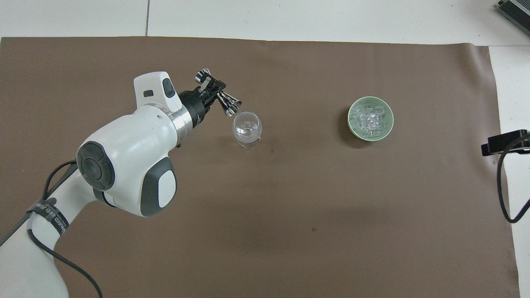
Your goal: Pour wine and add ice with both arms
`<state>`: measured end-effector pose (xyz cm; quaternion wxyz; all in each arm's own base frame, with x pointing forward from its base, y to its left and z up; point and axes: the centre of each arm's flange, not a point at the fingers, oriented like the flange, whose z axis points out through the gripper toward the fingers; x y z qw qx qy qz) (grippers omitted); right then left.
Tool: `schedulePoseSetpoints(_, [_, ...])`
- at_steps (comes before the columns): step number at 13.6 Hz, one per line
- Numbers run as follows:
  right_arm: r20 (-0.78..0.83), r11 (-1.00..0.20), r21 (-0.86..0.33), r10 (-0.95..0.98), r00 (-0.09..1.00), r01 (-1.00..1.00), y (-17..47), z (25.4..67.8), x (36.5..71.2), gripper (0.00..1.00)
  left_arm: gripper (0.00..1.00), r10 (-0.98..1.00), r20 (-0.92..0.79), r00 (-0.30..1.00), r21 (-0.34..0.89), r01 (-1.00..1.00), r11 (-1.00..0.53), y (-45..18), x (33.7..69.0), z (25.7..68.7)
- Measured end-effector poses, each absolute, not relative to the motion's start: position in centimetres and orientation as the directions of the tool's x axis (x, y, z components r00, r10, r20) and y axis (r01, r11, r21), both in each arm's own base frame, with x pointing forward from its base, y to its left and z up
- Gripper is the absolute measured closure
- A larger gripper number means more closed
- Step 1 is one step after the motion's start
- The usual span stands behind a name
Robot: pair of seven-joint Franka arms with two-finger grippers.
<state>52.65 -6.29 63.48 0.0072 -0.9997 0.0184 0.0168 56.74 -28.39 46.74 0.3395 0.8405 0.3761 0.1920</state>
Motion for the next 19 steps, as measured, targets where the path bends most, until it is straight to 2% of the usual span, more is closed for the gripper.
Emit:
schedulePoseSetpoints(3, [-0.034, -0.999, -0.014, -0.048, 0.998, -0.048, -6.9, 63.5, 52.6, 0.00, 0.78, 0.752, 0.050, 0.657, 0.681, 0.529, -0.507, -28.6, 56.8, 46.5])
schedulePoseSetpoints(7, [-0.034, -0.998, -0.014, -0.057, 0.998, -0.058, -7.2, 63.5, 52.5, 0.00, 0.78, 0.759, 0.030, 0.650, 0.644, 0.568, -0.513, -27.1, 58.5, 48.5])
schedulePoseSetpoints(13, [-0.024, -0.973, -0.007, -0.229, 0.973, -0.229, -4.5, 62.9, 52.9, 0.00, 0.78, 0.782, -0.104, 0.615, 0.530, 0.700, -0.479, -22.9, 62.3, 52.1])
schedulePoseSetpoints(16, [-0.003, -0.970, -0.010, -0.242, 0.970, -0.242, -0.5, 60.4, 53.6, 0.00, 0.78, 0.794, -0.252, 0.553, 0.470, 0.787, -0.399, -20.7, 63.2, 51.3])
schedulePoseSetpoints(19, [0.023, -0.968, -0.018, -0.253, 0.967, -0.252, 2.1, 55.3, 54.5, 0.00, 0.78, 0.789, -0.381, 0.482, 0.400, 0.855, -0.330, -18.2, 63.6, 50.5])
